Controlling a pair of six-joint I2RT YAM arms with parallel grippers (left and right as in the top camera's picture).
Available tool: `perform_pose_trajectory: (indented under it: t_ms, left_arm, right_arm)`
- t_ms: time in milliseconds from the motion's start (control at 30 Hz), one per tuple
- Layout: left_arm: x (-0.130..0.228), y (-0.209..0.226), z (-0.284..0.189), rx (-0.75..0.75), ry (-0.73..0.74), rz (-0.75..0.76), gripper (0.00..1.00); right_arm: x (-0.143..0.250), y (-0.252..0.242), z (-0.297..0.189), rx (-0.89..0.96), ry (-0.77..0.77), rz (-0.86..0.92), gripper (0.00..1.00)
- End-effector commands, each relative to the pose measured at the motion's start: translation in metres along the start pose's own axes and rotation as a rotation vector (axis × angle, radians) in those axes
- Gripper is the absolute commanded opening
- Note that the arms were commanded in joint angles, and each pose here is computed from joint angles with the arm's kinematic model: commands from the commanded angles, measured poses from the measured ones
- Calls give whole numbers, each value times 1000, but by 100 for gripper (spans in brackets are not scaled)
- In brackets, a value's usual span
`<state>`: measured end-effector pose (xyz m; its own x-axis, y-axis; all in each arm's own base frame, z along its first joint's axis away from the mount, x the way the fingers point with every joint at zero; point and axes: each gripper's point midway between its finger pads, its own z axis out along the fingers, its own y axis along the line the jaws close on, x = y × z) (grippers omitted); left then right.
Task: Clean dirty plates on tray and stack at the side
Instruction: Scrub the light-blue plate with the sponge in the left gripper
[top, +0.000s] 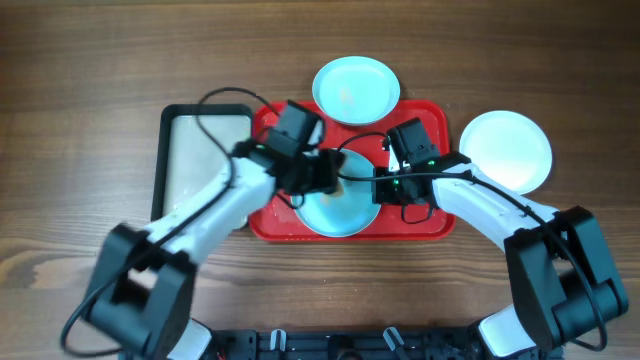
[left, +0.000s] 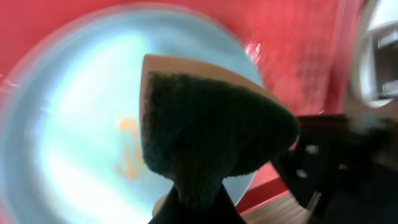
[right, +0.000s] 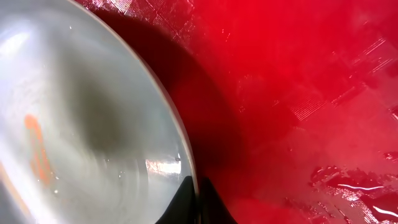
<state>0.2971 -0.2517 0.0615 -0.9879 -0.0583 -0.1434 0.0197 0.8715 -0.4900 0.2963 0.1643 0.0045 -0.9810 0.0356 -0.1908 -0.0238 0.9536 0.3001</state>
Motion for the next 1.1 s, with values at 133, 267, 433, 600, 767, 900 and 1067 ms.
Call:
perform_pose_trajectory:
  t_ms: [133,267,433,600,767,900,1067]
  left_arm:
    - [19,63,54,-288,35,-244,4]
    - [7,144,10,-653,-65,-317,4]
    - [2,109,31,-398,38,-206,4]
    - [16,11,65,17,143,-107,4]
    - [44,6,86,-21,203,-69,4]
    - [36,67,70,-270,157,-306,4]
    - [10,136,27,-596,19,-375,4]
  right_arm:
    - [3,-4,5,23,6,27,4]
    - [3,-4,5,23,6,28,4]
    - [3,-4,5,24,7,28,4]
    - [3,-4,5,23,6,26,4]
    - [3,-4,5,23,7,26,4]
    - [4,-4,5,24,10,27,4]
    - [5,-4,5,26,14,27,4]
